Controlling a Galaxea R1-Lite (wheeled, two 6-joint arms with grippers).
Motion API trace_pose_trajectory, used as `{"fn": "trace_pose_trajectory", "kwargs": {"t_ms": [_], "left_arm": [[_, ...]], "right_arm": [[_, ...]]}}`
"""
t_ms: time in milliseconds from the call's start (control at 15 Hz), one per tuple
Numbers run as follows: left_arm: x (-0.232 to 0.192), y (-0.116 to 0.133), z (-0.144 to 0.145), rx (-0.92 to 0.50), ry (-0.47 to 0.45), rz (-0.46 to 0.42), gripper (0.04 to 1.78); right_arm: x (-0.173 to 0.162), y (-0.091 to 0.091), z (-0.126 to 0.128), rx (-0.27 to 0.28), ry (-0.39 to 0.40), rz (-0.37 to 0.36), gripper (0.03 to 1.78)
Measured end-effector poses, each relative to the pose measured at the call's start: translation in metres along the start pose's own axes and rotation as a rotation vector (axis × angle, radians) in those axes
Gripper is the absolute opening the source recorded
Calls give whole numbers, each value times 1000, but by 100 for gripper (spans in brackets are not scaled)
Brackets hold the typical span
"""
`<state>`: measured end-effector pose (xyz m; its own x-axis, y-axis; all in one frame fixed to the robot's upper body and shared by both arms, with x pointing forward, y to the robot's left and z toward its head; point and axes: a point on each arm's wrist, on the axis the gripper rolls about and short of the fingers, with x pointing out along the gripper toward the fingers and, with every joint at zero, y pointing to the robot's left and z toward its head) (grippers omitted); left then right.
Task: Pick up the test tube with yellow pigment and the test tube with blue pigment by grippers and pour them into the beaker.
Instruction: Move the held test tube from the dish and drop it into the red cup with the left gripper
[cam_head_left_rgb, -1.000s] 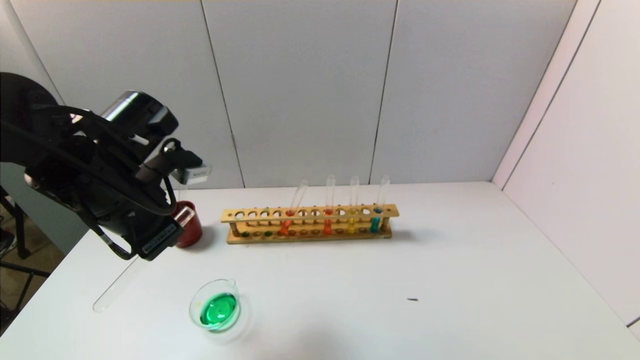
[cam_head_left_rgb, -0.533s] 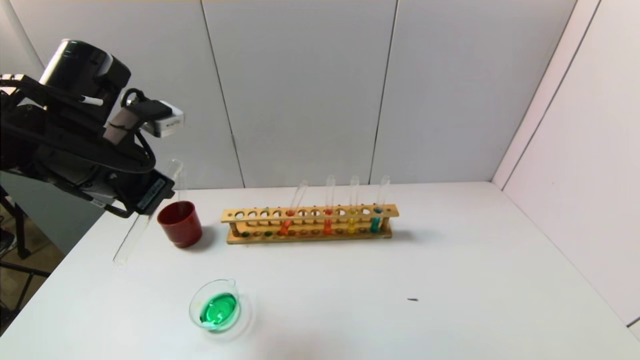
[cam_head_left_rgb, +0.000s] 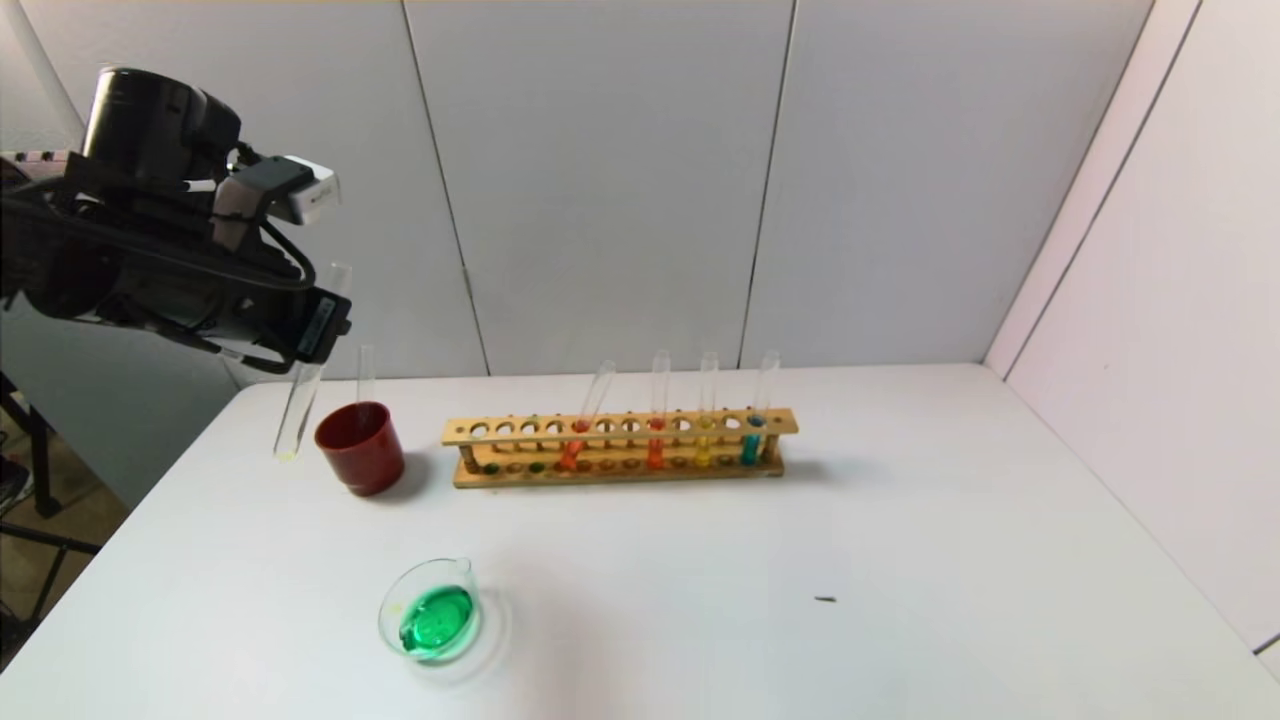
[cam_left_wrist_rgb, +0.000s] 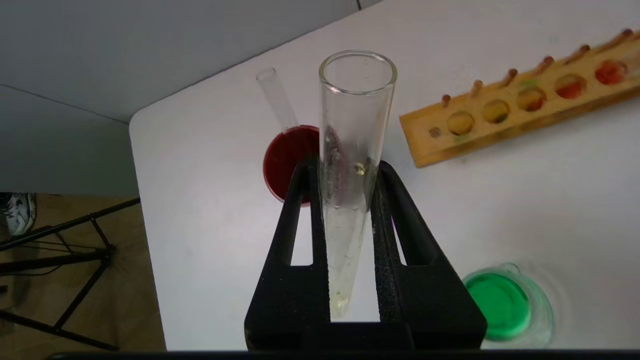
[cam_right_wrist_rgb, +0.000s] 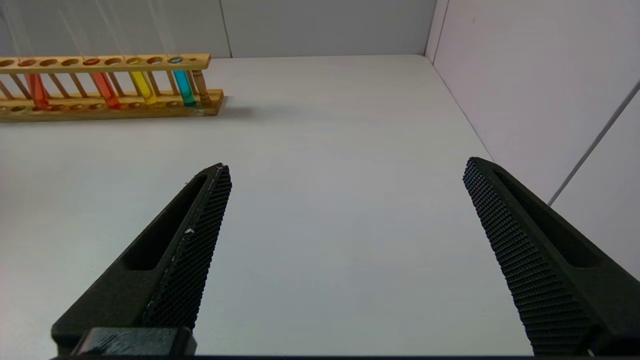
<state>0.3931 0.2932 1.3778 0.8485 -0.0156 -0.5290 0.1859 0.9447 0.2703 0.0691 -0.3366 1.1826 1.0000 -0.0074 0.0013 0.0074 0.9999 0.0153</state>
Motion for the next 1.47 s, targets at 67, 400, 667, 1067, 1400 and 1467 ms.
{"fn": "trace_pose_trajectory", "kwargs": {"t_ms": [67,400,667,1067,1400,1467], "left_arm": [[9,4,1,-12,-21,19,30],[56,23,-2,-64,-69,83,30],[94,31,-8,-108,-107,92,30],[127,31,-25,-166,-86,95,30],[129,29,-43,-169,-57,84,30],[128,27,-49,-168,-56,79,30]], "right_arm": [[0,0,0,0,0,0,170],[0,0,0,0,0,0,170],[0,0,0,0,0,0,170],[0,0,0,0,0,0,170],[0,0,0,0,0,0,170],[0,0,0,0,0,0,170]]}}
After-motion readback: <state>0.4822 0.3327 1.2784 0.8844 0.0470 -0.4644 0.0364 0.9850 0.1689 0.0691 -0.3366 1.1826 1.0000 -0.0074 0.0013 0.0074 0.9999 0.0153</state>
